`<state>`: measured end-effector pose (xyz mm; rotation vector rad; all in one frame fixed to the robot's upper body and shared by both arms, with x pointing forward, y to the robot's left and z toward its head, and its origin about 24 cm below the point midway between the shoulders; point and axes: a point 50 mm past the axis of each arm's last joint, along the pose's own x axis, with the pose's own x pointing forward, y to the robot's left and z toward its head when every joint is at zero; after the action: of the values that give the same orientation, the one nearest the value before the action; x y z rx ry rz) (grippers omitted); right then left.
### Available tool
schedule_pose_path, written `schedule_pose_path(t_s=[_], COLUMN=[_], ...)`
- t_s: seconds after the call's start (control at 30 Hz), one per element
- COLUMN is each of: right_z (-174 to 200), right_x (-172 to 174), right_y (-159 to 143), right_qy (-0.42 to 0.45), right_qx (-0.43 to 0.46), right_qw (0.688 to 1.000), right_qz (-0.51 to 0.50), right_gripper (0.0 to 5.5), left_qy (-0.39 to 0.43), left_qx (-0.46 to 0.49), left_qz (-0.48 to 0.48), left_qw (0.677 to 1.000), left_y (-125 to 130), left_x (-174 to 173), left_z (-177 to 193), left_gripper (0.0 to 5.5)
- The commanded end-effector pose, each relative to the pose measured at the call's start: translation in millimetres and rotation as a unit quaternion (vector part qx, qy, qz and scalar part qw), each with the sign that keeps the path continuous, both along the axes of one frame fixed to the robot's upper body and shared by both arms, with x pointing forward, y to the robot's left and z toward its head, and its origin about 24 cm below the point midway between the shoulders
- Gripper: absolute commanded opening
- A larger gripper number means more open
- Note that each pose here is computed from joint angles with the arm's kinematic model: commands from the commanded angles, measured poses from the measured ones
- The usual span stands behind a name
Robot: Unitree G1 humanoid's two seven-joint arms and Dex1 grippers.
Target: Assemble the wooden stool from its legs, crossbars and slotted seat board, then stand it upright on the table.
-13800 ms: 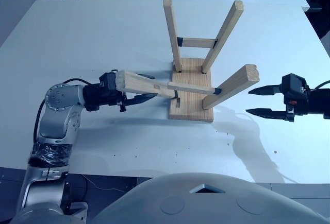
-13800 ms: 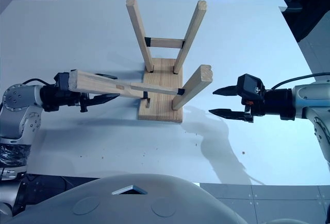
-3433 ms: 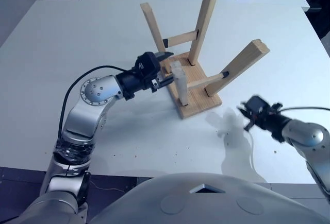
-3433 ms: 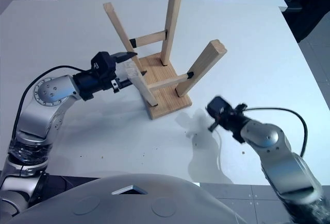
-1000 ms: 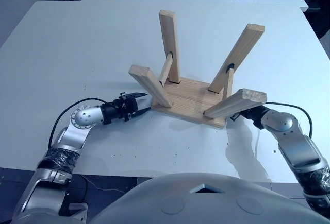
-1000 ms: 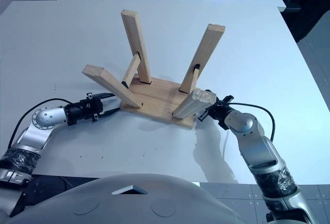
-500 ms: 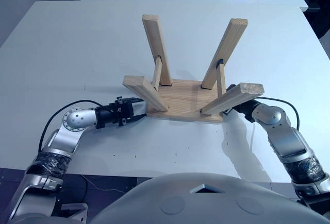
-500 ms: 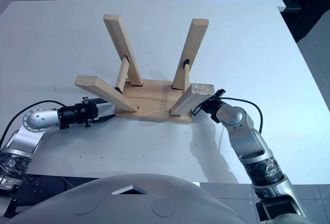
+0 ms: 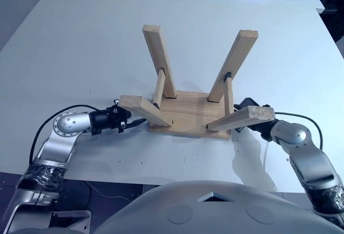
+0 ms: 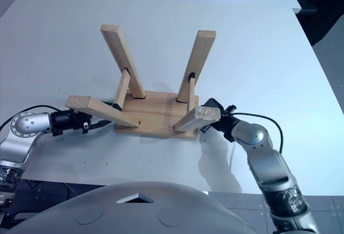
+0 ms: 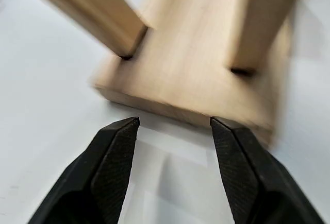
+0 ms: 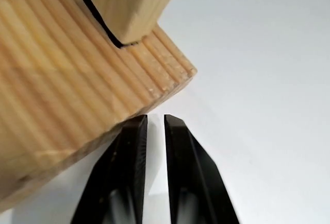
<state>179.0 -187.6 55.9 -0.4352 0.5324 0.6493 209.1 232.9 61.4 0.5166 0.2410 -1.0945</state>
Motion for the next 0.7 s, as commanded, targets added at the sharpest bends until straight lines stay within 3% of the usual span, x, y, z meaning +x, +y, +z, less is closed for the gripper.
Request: schedule_pose_path(t_s=[0.03,0.27,0.5,0.7], right_z=[11,17,5,-2], right_x=[-21,-54,-55,-57], right_y=[-17,-20,-2,3], right_qy=[0.021,0.058,0.061,0.068], right_qx=[0.013,0.006,0.013,0.010], right_qw=[0.999,0.998,0.998,0.998], right_qz=[-0.035,-0.023,0.004,0.017], right_gripper=[0.41,0.37,0.37,0.37], left_qy=[0.011,0.032,0.046,0.045], left_qx=[-0.007,0.048,0.090,0.098], left_qz=[0.038,0.030,0.008,-0.046], left_qw=[0.999,0.998,0.995,0.993], left_y=[7,21,27,13], left_x=[-3,-18,-33,-44], left_z=[0,-11,-31,-45], left_gripper=[2.16,2.02,2.02,2.02])
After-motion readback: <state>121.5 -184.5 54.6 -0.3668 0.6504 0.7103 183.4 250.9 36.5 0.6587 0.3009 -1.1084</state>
